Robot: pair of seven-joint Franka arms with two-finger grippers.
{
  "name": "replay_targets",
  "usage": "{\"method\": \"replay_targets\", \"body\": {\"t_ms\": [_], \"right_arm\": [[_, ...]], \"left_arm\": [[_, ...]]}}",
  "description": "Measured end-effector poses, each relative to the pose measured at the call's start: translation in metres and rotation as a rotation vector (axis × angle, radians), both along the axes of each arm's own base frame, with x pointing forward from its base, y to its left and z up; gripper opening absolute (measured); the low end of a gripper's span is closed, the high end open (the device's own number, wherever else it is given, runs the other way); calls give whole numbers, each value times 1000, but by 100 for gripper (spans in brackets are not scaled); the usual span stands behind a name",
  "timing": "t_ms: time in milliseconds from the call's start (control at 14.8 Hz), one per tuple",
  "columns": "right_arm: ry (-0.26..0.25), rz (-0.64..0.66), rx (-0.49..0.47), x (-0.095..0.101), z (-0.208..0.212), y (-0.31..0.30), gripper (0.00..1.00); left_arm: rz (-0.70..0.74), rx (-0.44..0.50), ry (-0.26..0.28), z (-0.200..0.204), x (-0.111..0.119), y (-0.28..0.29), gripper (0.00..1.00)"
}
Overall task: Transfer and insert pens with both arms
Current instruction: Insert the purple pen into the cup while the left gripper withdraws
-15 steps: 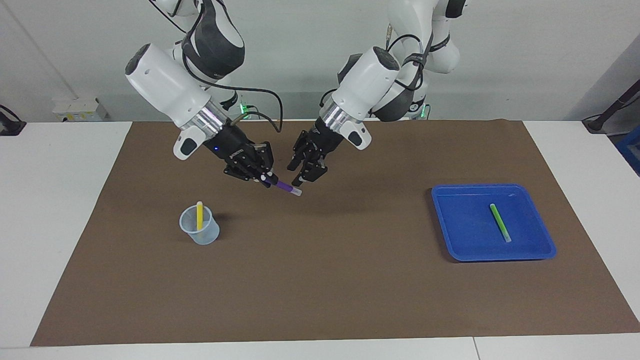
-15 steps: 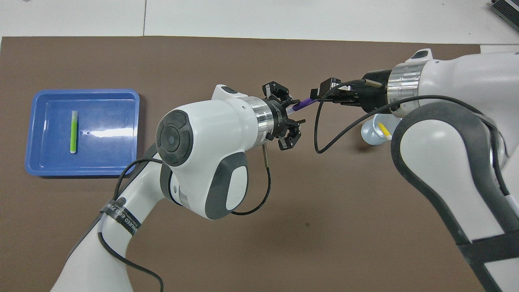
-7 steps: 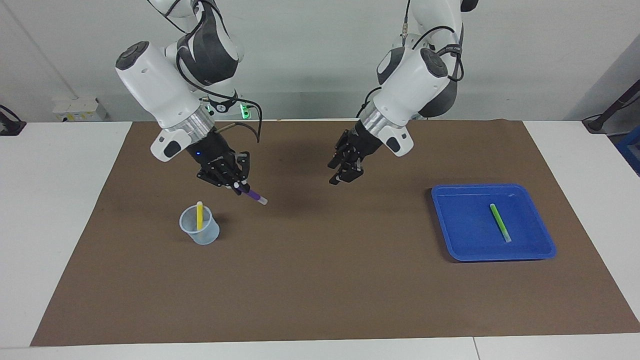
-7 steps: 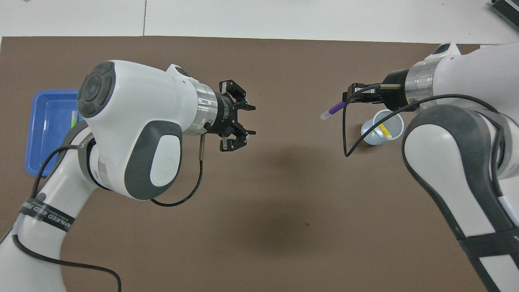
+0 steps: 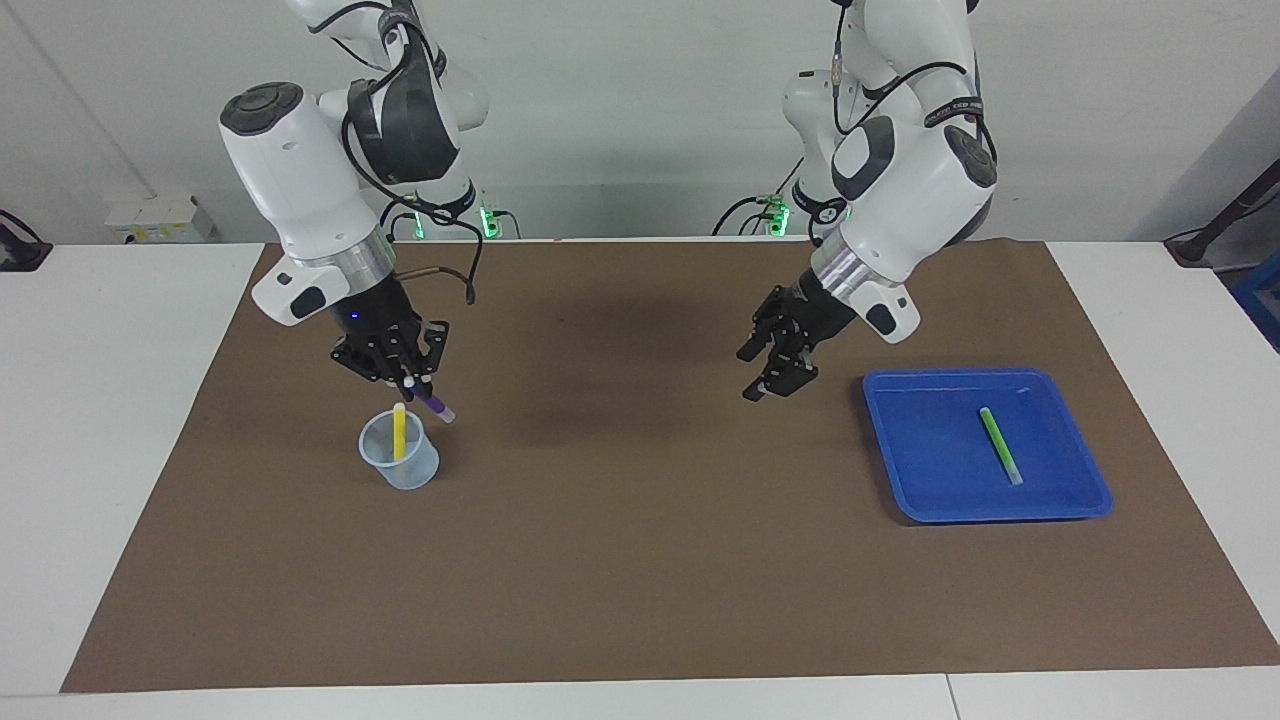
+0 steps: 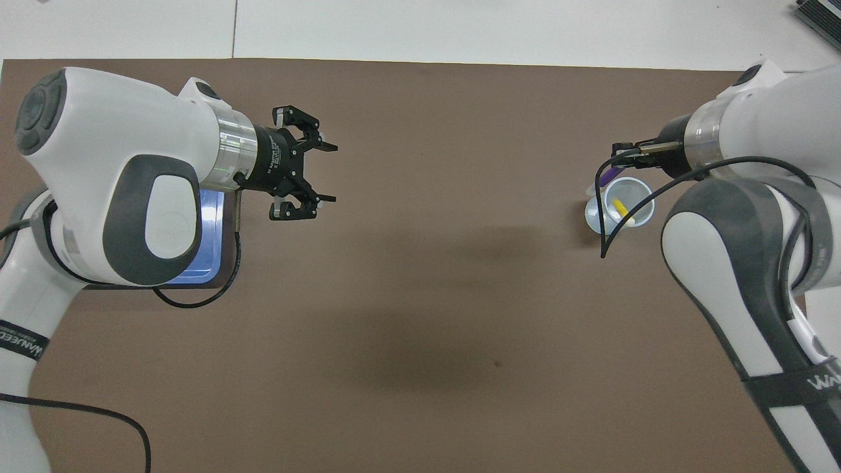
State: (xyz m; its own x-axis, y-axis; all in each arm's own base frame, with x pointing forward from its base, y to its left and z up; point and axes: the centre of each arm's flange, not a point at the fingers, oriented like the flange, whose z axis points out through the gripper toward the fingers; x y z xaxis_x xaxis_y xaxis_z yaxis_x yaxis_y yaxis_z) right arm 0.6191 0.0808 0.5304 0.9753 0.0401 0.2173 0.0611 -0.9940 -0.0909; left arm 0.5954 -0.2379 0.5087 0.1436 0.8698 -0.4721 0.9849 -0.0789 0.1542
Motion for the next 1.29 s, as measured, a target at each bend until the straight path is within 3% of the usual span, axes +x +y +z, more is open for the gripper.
{"method": "replay_targets", "body": {"t_ms": [136, 203, 271, 542, 1152, 1288], "right_arm": [[-6, 22, -30, 2, 0, -22, 19], [-6, 30, -38, 4, -2, -37, 19], [-5, 31, -44, 5, -4, -53, 19], [23, 23, -49, 9, -21, -73, 19], [34, 25, -46, 25, -62, -70, 19], [38, 25, -46, 26, -76, -70, 19]], "left_arm": [[12, 3, -3, -2, 3, 12, 83], [23, 3, -5, -1, 5, 19, 95], [40, 2, -9, 0, 8, 29, 100], [55, 13, -46, 1, 22, 81, 100], [-323, 83, -239, -1, 29, 163, 100], [-399, 137, -271, -3, 30, 178, 100]]}}
